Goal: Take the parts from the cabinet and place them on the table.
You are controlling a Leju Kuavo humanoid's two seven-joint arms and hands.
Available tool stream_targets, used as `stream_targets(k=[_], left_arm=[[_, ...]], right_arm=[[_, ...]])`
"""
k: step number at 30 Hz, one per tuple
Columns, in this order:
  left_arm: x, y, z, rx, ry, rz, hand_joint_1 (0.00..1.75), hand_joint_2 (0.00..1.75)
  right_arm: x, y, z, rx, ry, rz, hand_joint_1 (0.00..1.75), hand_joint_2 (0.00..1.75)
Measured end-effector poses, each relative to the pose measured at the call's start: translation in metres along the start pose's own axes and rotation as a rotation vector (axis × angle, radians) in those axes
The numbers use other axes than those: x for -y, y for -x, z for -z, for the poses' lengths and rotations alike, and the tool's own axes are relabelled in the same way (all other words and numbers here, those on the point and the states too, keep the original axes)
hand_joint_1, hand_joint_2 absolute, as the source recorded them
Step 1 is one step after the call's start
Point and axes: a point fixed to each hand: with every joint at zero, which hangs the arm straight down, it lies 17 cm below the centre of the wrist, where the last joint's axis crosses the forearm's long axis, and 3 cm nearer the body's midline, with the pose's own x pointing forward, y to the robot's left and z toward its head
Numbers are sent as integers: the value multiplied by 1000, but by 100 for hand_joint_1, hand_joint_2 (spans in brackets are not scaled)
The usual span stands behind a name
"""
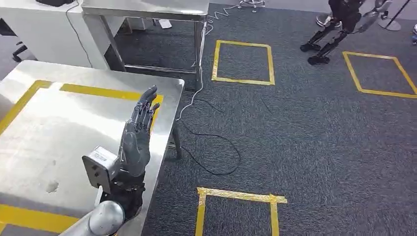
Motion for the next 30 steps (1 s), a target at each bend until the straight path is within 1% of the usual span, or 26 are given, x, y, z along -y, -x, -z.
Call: stream_targets(k=[10, 30], left_arm=[[0, -10, 7, 31, 5, -5, 0, 0], [1, -10, 6, 35, 8, -2, 0, 0]], right_arm=[[6, -2, 3, -6, 24, 19, 0, 0], [3, -4, 3, 6, 15, 2, 0, 0]])
